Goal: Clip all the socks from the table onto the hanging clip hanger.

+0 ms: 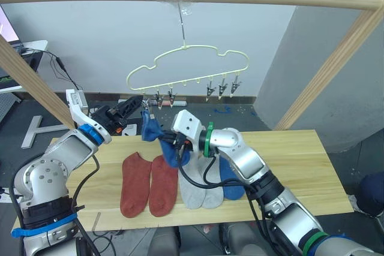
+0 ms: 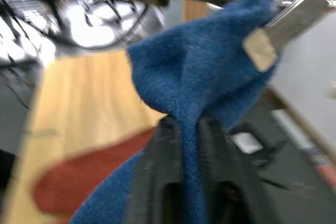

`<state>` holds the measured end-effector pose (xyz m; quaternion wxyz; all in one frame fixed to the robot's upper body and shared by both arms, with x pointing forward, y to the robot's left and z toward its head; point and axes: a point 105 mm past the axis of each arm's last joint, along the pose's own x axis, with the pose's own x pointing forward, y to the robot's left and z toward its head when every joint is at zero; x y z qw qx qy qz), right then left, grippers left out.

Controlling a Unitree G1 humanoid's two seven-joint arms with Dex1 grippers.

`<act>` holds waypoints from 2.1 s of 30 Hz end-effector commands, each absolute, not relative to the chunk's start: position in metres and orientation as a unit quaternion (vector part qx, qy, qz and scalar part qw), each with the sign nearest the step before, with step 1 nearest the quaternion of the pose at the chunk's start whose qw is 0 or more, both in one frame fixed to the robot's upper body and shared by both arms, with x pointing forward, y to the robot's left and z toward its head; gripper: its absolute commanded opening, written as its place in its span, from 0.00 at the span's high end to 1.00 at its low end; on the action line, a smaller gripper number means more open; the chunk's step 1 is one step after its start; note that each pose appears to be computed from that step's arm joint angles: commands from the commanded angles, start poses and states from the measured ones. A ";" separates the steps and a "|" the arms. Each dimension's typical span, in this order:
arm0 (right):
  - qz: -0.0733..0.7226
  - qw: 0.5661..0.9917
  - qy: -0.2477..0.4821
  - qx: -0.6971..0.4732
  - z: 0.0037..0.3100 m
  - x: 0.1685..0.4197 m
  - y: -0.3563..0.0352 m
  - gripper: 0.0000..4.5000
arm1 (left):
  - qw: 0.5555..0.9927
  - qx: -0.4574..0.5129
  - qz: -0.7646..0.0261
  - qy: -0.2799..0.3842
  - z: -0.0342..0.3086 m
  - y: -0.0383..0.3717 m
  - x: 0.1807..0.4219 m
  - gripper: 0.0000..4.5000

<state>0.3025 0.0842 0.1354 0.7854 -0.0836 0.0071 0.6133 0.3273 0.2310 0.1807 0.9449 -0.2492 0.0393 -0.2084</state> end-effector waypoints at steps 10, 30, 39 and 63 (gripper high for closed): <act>0.561 0.818 0.004 -0.128 0.133 0.323 0.036 0.00 | 0.970 -0.078 -0.230 0.006 0.190 0.216 0.311 0.35; 0.531 0.835 -0.075 -0.119 0.200 0.293 -0.063 0.00 | 0.978 0.036 -0.183 -0.096 0.177 0.168 0.323 0.69; 0.548 0.823 -0.102 -0.108 0.231 0.287 -0.061 0.00 | 0.985 0.029 -0.131 -0.109 0.171 0.172 0.336 0.69; 0.531 0.833 -0.119 -0.100 0.245 0.299 -0.065 0.00 | 0.981 0.015 -0.147 -0.124 0.180 0.157 0.328 0.69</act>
